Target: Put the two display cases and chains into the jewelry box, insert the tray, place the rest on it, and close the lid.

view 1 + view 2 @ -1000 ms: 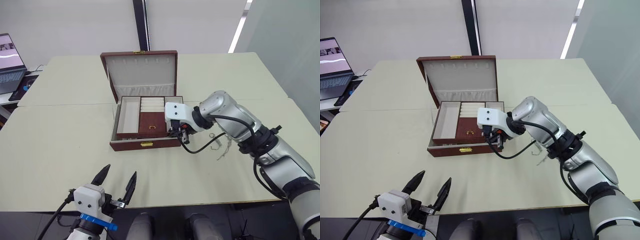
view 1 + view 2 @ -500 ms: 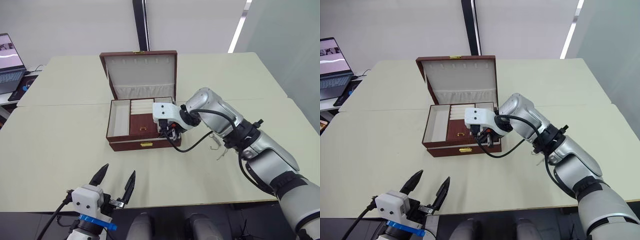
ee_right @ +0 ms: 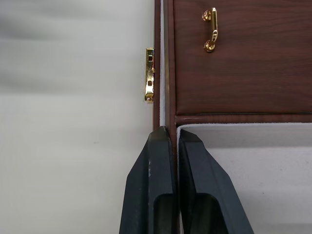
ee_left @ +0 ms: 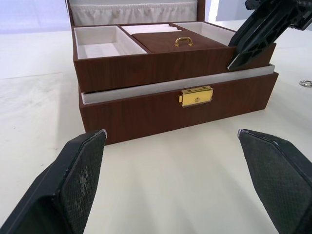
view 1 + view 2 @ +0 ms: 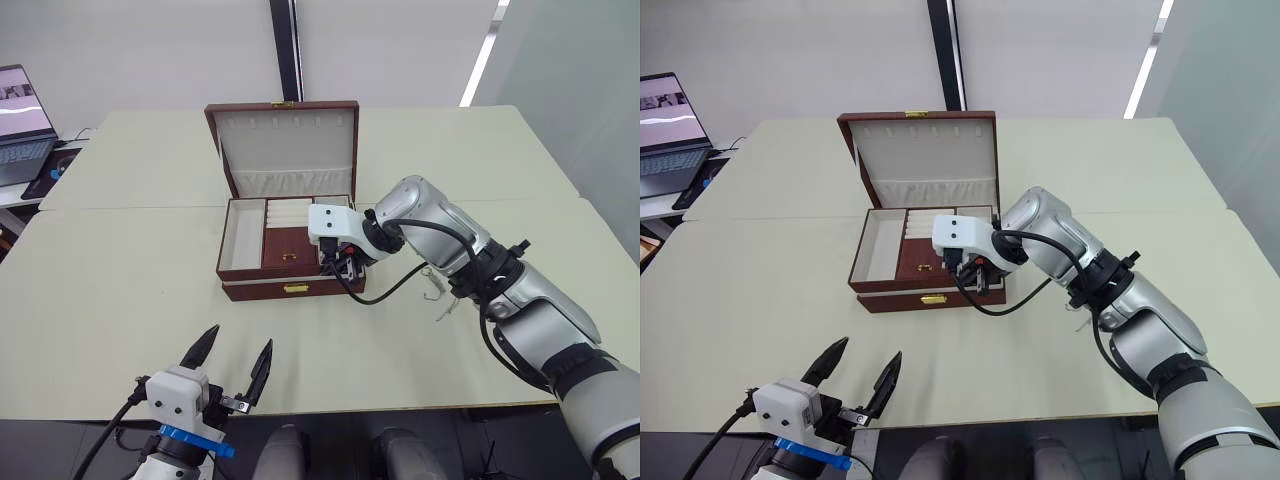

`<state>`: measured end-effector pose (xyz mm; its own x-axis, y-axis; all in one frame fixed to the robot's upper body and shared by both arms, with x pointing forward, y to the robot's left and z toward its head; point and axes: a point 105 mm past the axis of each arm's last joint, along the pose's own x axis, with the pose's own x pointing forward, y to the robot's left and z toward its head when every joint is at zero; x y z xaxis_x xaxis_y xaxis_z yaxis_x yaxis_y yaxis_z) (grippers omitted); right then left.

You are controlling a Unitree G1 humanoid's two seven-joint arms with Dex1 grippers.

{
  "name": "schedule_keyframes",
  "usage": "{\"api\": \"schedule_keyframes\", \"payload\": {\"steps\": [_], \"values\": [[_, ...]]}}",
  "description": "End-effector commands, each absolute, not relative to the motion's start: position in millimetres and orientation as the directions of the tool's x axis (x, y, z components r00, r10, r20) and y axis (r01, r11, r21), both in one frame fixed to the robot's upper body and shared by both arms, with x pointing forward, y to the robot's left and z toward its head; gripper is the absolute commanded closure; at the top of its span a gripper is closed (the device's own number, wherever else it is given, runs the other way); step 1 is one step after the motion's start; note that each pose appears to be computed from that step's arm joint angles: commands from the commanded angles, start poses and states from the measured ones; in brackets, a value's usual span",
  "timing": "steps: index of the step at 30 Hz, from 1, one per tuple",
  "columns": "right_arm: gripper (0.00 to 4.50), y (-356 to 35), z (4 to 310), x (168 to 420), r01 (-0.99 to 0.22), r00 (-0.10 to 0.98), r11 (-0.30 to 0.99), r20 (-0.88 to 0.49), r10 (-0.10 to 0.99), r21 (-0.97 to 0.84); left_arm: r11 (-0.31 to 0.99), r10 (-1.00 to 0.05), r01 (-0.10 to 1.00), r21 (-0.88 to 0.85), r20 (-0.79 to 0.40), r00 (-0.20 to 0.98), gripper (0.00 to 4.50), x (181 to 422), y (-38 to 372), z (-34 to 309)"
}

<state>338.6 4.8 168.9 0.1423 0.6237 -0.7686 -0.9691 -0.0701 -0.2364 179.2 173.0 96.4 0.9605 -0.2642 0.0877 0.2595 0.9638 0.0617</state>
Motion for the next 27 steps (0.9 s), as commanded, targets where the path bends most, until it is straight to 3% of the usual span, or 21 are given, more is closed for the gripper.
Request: {"api": "schedule_keyframes", "payload": {"steps": [1, 12, 21, 25, 27], "values": [[4.48, -0.2, 169.8, 337.7, -0.968, 0.151, -0.065, -0.772, 0.617, -0.242, 0.961, -0.276, 0.270, 0.067, 0.102, 0.956, 0.00, 179.3, 171.4, 100.5], [4.48, -1.1, 168.9, 338.7, -0.968, 0.162, -0.050, -0.766, 0.622, -0.245, 0.956, -0.290, 0.284, 0.066, 0.102, 0.952, 0.00, 182.9, 169.6, 103.4], [2.26, 8.5, 197.1, 335.0, -0.980, 0.128, -0.009, -0.666, 0.735, -0.198, 0.956, -0.290, 0.285, 0.063, 0.100, 0.952, 0.00, 183.2, 167.9, 104.8], [1.19, 21.9, 212.2, 332.5, -0.988, 0.088, 0.012, -0.505, 0.859, -0.152, 0.956, -0.292, 0.287, 0.064, 0.099, 0.951, 0.00, 184.7, 168.6, 105.8], [0.52, 30.5, 220.5, 339.5, -0.981, 0.130, 0.065, -0.380, 0.916, -0.181, 0.955, -0.295, 0.290, 0.065, 0.101, 0.950, 0.00, 186.5, 168.5, 106.9]]}}
